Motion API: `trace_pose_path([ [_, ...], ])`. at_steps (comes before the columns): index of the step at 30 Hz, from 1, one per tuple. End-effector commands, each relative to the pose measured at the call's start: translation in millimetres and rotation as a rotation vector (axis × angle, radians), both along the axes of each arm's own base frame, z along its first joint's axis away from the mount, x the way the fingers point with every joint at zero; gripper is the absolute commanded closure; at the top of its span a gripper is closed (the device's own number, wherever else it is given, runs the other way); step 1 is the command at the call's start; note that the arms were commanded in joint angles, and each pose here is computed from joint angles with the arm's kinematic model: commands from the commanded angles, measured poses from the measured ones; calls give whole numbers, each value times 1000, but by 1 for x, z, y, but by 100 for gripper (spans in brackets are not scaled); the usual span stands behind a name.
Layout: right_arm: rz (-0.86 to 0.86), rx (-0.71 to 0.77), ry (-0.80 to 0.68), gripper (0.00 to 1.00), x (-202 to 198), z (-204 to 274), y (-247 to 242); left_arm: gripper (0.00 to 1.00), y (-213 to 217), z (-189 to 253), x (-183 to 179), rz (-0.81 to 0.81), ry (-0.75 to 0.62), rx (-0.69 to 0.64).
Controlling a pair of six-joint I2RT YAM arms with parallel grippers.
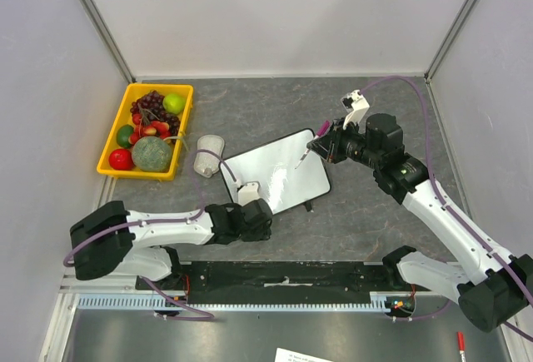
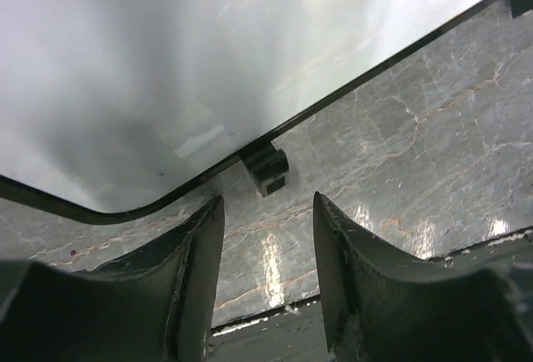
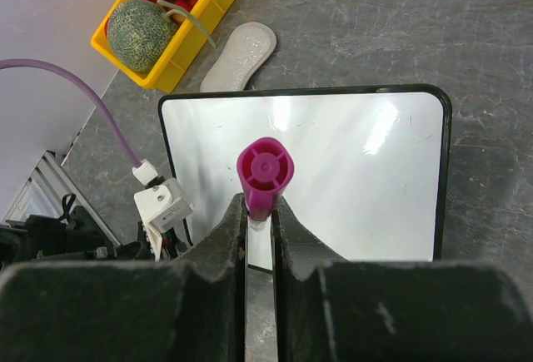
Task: Write a sentence on the whiteboard
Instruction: Move the whiteboard to the center of the board.
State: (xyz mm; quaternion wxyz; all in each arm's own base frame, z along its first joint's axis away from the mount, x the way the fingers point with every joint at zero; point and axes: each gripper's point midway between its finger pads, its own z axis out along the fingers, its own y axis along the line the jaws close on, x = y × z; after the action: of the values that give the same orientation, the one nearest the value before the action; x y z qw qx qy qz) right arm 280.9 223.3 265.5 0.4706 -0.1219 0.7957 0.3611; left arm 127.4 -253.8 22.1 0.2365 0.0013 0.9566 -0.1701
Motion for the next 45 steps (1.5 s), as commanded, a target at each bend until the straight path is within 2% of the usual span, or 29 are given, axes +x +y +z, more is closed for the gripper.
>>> trace_pose_path([
  [1,-4,-7,-42,100,2,7,-3,48,0,-2,15,85,-48,34],
  [10,3,-12,-38,100,3,6,-1,54,8,-20,20,110,-43,152],
  [15,2,-16,-36,100,4,5,-1,71,18,-23,19,117,-39,192],
  [18,7,-18,-30,100,4,3,0,85,22,-22,17,111,-42,188],
  [23,10,-15,-26,100,4,3,1,98,27,-19,11,98,-38,187],
  [35,9,-9,-30,100,2,5,0,98,19,-13,-28,52,6,211],
  [45,5,-14,-26,100,0,1,-2,98,-9,-5,-71,-25,33,224],
])
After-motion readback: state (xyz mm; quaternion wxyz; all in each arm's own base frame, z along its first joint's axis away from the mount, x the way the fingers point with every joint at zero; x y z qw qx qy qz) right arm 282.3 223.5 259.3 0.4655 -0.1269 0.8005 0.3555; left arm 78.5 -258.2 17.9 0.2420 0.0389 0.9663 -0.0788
